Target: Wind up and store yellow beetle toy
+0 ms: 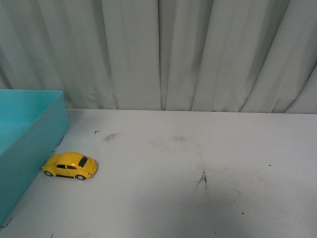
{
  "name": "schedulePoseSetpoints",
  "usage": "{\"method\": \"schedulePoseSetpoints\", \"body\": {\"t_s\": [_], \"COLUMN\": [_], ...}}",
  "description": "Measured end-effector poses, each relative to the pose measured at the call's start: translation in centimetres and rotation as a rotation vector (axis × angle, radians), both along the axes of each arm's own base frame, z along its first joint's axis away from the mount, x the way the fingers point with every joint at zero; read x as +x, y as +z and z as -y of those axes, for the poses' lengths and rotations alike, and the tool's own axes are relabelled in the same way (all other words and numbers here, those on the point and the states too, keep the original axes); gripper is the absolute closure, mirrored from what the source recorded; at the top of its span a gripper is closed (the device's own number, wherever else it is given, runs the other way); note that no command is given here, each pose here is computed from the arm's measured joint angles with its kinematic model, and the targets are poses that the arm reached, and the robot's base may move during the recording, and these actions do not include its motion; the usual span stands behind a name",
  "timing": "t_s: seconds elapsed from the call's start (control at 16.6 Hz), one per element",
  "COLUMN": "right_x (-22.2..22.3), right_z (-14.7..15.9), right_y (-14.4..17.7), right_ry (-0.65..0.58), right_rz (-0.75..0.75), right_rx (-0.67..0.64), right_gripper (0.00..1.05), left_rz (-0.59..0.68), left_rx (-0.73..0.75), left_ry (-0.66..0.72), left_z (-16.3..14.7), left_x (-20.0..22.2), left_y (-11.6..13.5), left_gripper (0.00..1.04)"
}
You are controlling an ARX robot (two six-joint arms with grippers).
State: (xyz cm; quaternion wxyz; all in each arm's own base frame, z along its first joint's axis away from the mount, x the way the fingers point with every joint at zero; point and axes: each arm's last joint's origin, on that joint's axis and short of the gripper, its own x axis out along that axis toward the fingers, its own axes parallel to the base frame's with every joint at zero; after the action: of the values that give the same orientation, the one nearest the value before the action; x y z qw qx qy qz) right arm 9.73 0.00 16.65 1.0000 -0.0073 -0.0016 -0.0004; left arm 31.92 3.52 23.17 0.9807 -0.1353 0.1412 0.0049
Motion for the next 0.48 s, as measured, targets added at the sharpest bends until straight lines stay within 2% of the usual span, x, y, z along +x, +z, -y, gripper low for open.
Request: {"method": "schedulePoseSetpoints", "body": {"t_s": [0.24, 0.48], "right_x": [0.0, 0.0], "right_z": [0.0, 0.0], "right_y": [0.0, 0.0], "right_ry": [0.0, 0.0], "right_rz": [0.0, 0.0], "right_rx": [0.0, 0.0], "right_gripper": [0.07, 0.07], "left_rz": [-0.028, -0.114], "left_rx": [0.202, 0.421], "left_ry": [-0.369, -0.775], "left_z": [5.2, 10.1], "left_x": [4.4, 4.4], "left_y": [0.0, -1.7], "left_gripper": [0.07, 0.07]}}
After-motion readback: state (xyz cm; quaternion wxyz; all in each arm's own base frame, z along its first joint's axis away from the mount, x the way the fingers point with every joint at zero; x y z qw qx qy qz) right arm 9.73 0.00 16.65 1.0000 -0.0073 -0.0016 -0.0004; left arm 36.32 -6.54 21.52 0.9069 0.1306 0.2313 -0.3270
